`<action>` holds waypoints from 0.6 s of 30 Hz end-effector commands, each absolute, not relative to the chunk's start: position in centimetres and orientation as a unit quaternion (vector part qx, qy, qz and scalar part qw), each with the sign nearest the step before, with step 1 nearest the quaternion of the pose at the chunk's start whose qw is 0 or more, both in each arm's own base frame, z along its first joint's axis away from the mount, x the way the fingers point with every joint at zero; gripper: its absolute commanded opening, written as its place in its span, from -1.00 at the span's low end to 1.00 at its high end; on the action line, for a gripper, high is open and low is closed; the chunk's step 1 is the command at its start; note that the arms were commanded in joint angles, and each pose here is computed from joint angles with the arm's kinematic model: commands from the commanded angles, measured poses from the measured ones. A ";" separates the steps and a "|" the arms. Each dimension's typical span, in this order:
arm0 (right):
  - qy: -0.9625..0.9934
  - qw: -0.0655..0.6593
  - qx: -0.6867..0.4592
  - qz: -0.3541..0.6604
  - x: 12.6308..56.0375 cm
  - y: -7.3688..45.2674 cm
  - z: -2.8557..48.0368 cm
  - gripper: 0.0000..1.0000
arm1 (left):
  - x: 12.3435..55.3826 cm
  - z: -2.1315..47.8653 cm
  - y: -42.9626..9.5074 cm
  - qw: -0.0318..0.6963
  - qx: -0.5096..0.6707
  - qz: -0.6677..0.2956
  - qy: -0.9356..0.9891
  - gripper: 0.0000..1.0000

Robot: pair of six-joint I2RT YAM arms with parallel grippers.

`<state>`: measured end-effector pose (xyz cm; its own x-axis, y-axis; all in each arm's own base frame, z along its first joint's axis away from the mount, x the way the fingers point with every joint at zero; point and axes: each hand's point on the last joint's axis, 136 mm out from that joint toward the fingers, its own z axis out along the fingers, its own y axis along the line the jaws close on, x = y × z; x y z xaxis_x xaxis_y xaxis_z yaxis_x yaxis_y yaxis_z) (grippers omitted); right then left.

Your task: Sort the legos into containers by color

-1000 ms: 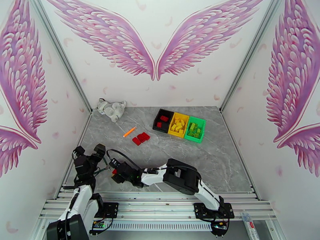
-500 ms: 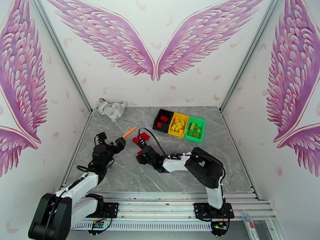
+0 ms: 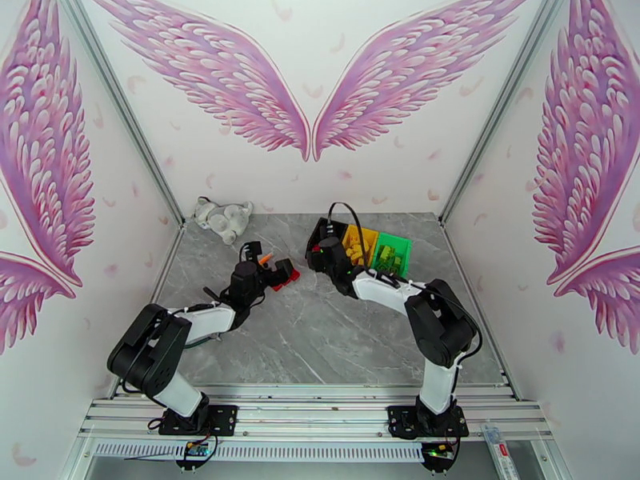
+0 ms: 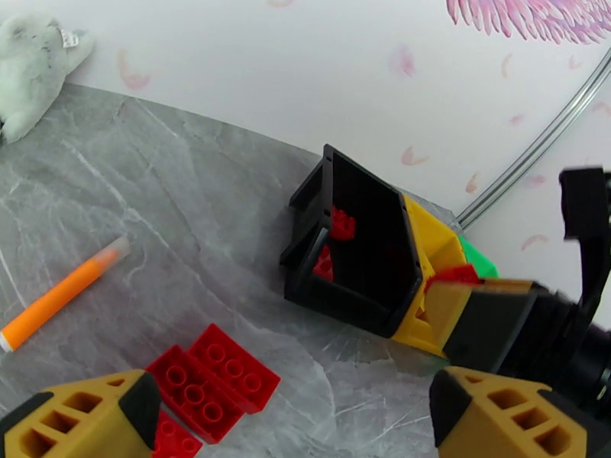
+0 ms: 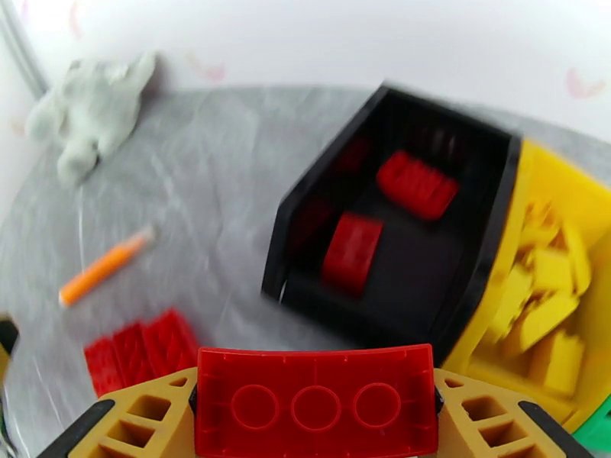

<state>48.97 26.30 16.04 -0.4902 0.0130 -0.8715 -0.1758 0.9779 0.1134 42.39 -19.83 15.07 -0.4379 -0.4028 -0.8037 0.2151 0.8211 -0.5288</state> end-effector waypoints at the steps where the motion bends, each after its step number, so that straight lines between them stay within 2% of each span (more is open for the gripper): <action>1: 0.874 0.481 -0.036 0.058 50.7 25.6 14.9 0.27 | 43.9 16.5 -20.1 0.553 -0.053 -0.274 0.785 0.97; 11: 0.887 0.461 0.004 0.024 56.6 23.6 14.3 0.30 | 45.2 16.2 -21.1 0.550 -0.051 -0.283 0.784 0.98; 18: 0.892 0.451 -0.001 0.027 57.7 23.6 14.1 0.66 | 44.4 16.3 -20.3 0.553 -0.053 -0.276 0.785 0.97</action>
